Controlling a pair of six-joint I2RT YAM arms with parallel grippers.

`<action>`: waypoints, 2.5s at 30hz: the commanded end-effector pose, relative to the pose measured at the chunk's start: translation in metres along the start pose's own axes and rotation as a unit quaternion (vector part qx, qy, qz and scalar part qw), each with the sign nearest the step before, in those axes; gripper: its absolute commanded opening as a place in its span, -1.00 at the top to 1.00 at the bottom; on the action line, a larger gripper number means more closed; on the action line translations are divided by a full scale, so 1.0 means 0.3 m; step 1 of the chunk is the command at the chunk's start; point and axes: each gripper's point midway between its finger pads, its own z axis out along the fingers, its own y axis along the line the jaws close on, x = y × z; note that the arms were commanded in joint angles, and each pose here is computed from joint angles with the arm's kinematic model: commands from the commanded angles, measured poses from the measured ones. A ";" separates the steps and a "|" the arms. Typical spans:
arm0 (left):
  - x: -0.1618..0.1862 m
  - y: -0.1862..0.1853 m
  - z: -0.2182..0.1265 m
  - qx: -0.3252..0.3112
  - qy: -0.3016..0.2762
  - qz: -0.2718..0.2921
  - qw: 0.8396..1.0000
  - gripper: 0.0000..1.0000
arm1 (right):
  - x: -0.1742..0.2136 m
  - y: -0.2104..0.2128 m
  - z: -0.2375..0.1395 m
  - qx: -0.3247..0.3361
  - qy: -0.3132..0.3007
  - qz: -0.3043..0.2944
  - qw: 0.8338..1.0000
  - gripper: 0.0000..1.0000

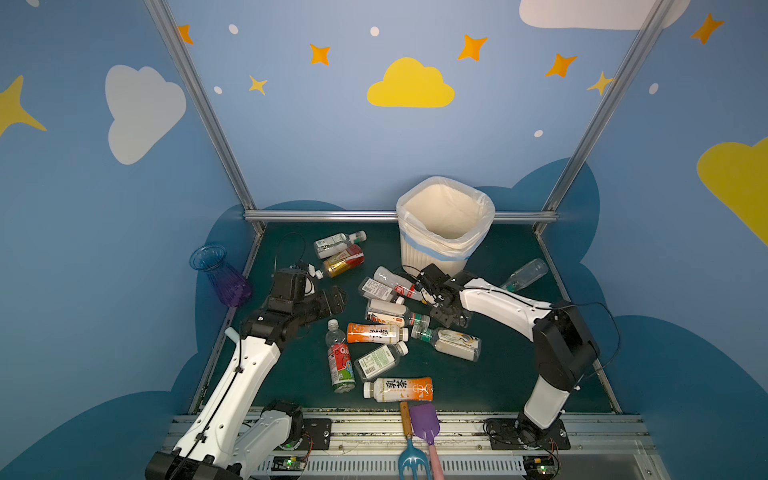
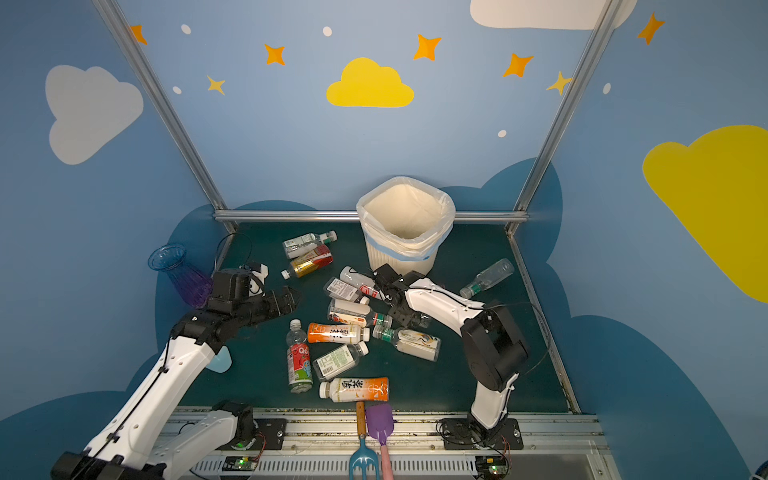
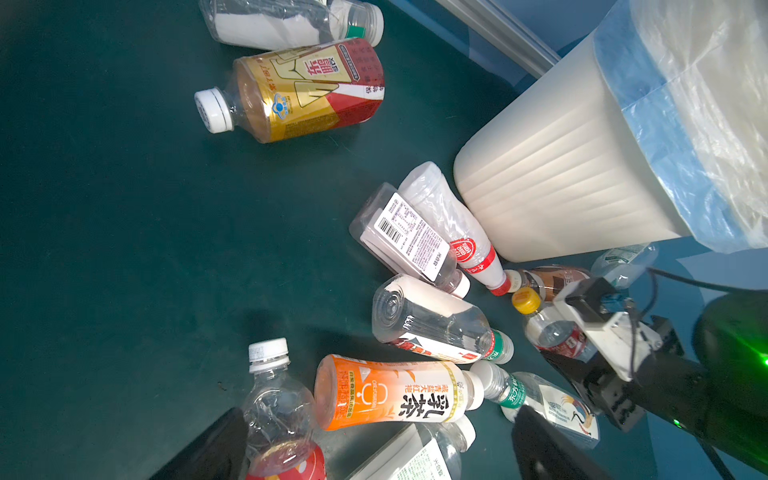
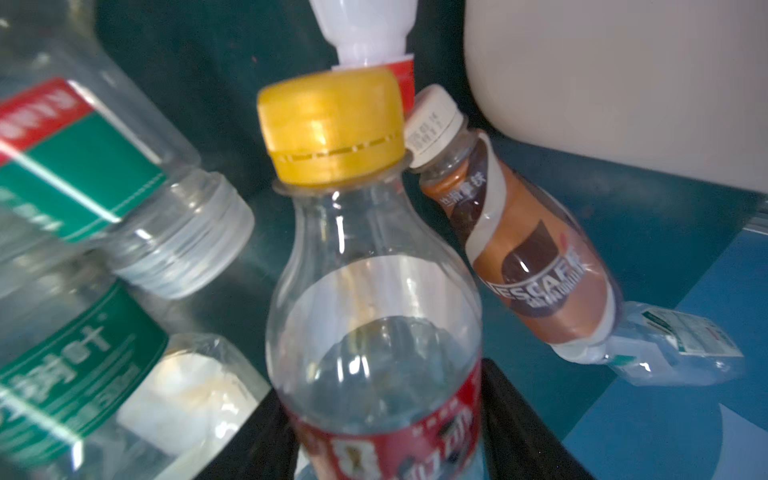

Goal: Throw the plastic bottles in the bin
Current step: 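Close the right gripper on the yellow-cap Coca-Cola bottle, then lift the Coca-Cola bottle with the right gripper over the bin and release, then withdraw the right arm while the left arm reaches toward the brown Nescafe bottle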

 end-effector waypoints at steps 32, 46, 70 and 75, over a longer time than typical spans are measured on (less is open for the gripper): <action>0.100 -0.127 0.003 0.028 0.045 0.066 0.996 -0.99 | -0.302 -0.803 -0.944 0.075 -0.423 0.343 0.836 -0.83; 0.331 -0.422 0.186 0.061 0.120 0.338 0.932 -0.99 | 0.461 -0.435 -0.487 -0.044 -0.264 0.599 0.755 -0.56; 0.511 -0.972 0.715 0.037 0.103 0.640 0.760 -0.97 | 0.571 -0.350 -0.182 -0.191 -0.262 0.705 0.631 -0.54; 0.500 -0.993 0.825 0.010 0.078 0.661 0.746 -0.97 | 0.557 -0.371 -0.186 -0.203 -0.273 0.699 0.629 -0.54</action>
